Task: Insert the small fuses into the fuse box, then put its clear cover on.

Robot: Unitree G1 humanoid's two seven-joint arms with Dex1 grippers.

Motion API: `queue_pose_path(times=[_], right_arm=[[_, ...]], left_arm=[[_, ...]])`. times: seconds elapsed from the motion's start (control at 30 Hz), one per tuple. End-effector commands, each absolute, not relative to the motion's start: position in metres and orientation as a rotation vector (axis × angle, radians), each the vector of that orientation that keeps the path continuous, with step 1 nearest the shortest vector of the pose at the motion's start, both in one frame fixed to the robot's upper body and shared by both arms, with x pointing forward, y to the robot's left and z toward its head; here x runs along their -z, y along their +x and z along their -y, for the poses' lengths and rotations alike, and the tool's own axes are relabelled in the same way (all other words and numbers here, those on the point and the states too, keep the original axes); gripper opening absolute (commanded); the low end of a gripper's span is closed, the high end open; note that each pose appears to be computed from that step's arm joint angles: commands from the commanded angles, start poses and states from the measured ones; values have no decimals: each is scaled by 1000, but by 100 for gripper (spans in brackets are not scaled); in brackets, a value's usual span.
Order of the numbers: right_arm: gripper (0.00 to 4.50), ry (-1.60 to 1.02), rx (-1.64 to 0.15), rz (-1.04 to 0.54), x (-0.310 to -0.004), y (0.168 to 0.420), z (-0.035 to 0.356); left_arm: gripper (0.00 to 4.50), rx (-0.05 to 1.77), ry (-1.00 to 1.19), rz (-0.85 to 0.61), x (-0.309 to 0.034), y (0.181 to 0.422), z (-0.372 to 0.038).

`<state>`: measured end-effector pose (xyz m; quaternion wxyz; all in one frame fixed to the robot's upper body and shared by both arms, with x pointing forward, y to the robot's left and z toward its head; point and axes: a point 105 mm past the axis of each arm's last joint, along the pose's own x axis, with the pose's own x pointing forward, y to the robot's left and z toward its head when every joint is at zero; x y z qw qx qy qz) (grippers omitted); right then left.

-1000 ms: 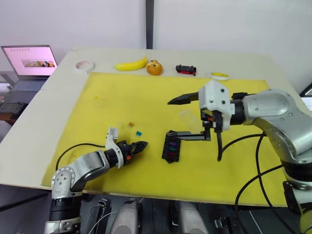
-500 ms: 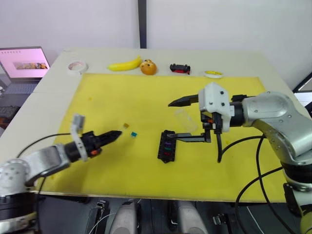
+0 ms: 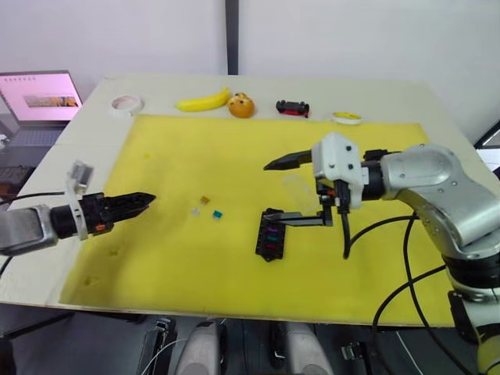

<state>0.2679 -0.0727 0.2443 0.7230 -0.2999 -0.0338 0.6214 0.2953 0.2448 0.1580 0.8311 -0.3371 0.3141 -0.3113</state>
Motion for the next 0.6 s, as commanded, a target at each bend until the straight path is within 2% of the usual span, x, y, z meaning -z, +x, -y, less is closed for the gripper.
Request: queue_pose_path(times=[0.03, 0.6], right_arm=[[450, -687, -1360, 122, -254, 265, 71], [450, -691, -1346, 115, -253, 265, 72]], left_arm=[[349, 702, -699, -688, -156, 297, -241], [349, 807, -704, -790, -129, 318, -208]])
